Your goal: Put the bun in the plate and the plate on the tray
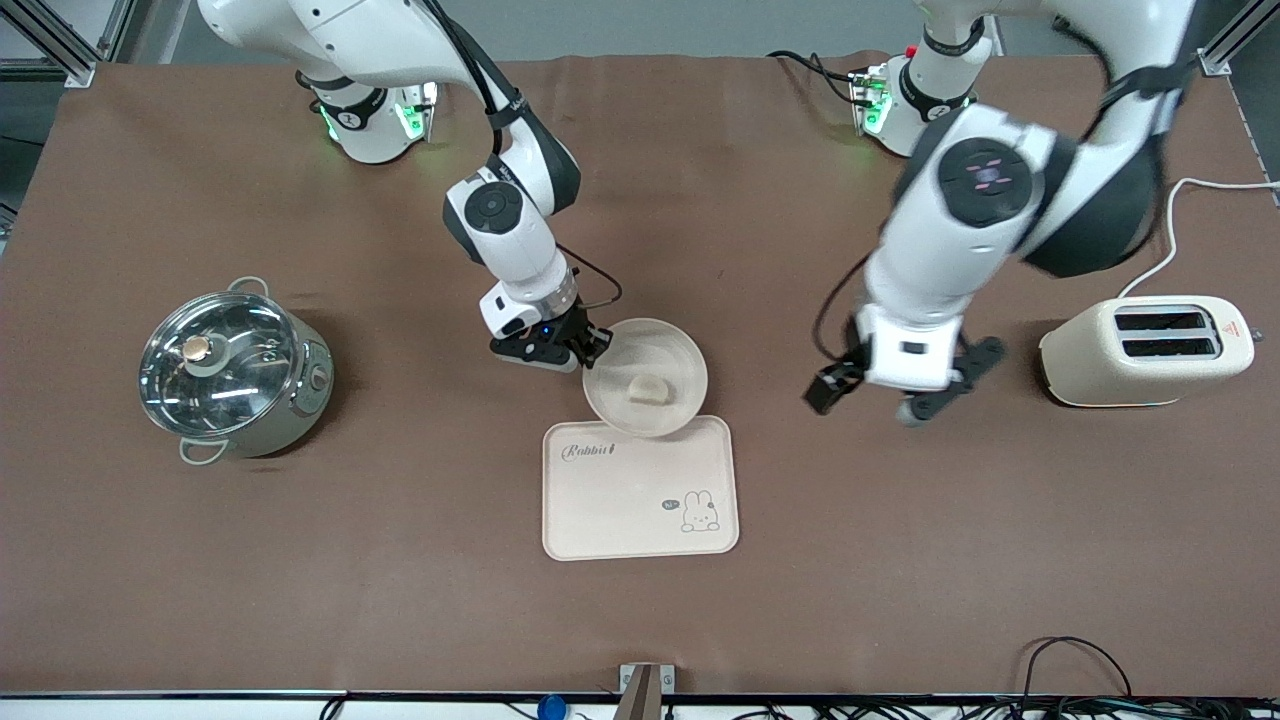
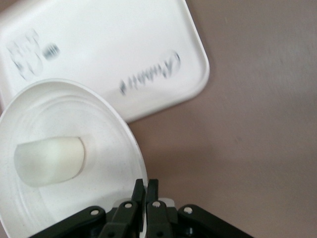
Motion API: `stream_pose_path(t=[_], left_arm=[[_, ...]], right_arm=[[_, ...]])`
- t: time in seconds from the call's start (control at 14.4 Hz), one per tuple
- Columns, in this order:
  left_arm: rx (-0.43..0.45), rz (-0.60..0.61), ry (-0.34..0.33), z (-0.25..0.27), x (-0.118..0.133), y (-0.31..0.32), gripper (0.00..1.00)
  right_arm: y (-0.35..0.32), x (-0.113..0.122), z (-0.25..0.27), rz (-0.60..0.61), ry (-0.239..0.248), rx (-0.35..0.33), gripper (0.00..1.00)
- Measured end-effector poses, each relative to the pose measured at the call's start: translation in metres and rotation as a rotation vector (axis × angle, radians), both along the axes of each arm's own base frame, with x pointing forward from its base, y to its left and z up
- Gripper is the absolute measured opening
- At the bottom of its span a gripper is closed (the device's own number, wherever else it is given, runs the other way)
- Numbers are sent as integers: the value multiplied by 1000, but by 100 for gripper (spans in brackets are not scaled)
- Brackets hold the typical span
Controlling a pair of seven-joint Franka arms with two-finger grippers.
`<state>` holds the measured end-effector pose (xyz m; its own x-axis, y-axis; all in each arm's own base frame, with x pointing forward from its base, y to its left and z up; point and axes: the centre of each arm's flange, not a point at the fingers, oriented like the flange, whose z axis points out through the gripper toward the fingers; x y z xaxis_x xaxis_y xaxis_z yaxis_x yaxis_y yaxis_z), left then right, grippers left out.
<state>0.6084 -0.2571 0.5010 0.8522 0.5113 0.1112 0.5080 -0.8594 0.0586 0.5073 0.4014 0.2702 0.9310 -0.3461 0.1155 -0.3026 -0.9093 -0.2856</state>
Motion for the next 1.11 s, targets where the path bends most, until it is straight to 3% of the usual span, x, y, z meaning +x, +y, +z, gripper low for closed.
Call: stream_pose_path(t=[0.35,0.62,1.11], left_arm=[[106,-222,102,68,-3,82,100],[127,-333,100,114,-13,130,100],[53,-473,109,147,-54,211,100]], right_arm=[[11,68,2,-70,-20,53,4],[-10,112,-36,-130,-21,50,4],[-23,119,-57,-151,0,36,4]])
